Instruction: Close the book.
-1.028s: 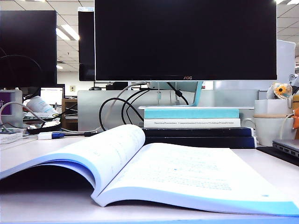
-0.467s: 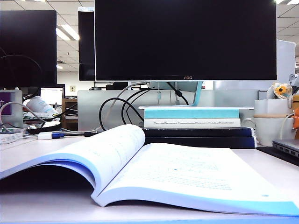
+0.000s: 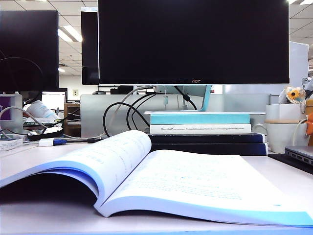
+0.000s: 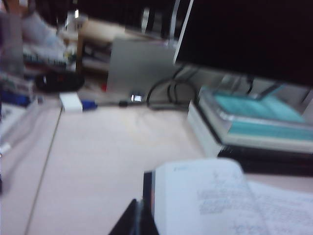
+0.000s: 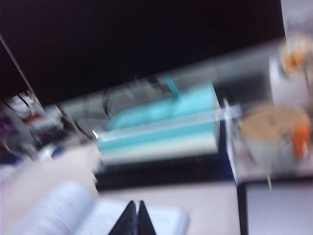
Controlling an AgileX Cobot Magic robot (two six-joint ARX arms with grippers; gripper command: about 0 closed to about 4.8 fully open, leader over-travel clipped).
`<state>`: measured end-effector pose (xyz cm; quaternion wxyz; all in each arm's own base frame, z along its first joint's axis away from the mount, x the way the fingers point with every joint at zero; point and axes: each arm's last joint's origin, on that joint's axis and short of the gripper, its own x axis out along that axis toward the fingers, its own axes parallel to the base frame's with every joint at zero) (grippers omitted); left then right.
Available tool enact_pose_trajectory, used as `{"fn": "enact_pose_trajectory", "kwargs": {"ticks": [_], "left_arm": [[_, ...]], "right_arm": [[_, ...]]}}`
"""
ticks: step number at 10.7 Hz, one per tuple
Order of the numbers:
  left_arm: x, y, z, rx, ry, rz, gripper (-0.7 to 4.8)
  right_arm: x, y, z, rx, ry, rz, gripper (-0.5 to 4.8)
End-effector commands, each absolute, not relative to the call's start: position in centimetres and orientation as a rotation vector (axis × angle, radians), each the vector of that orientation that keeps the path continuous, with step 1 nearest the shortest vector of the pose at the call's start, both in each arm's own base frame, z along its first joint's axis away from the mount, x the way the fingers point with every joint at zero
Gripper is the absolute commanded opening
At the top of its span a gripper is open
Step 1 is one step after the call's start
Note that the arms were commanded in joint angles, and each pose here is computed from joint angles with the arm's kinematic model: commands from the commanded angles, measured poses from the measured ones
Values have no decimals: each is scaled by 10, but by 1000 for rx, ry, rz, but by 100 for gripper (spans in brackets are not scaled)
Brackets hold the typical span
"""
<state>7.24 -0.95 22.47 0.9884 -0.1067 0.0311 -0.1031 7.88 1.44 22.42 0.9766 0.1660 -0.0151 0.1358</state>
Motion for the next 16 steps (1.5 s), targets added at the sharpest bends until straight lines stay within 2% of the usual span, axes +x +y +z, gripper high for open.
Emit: {"fn": "enact_pose_trajectory", "kwargs": {"ticks": [1, 3, 6, 8, 9, 11, 13, 14, 15, 16], "left_arm": [[67, -9, 244, -209, 81, -206, -6], [69, -11, 260, -223, 95, -251, -6], [78, -12, 297, -98, 269, -280, -6], [78, -14, 311, -41, 347, -349, -6], [75, -15, 319, -59, 429, -381, -6], [66, -16, 311, -109, 594, -394, -6], [61, -18, 305, -133, 679, -429, -6], [59, -20, 302, -118, 714, -474, -6], [62, -34, 290, -179, 770, -606, -6], [63, -39, 283, -190, 798, -617, -6]], "right_arm": [[77, 14, 249, 331, -53, 278, -2], [80, 15, 262, 304, -12, 301, -2], [96, 21, 287, 230, 127, 396, -2], [101, 23, 293, 174, 149, 439, -2], [103, 24, 293, 147, 176, 492, -2], [104, 27, 285, 146, 269, 578, -2], [105, 28, 281, 110, 298, 622, -2], [105, 28, 280, 101, 311, 623, -2], [111, 29, 277, 104, 335, 622, -2], [112, 30, 277, 105, 344, 625, -2]]}}
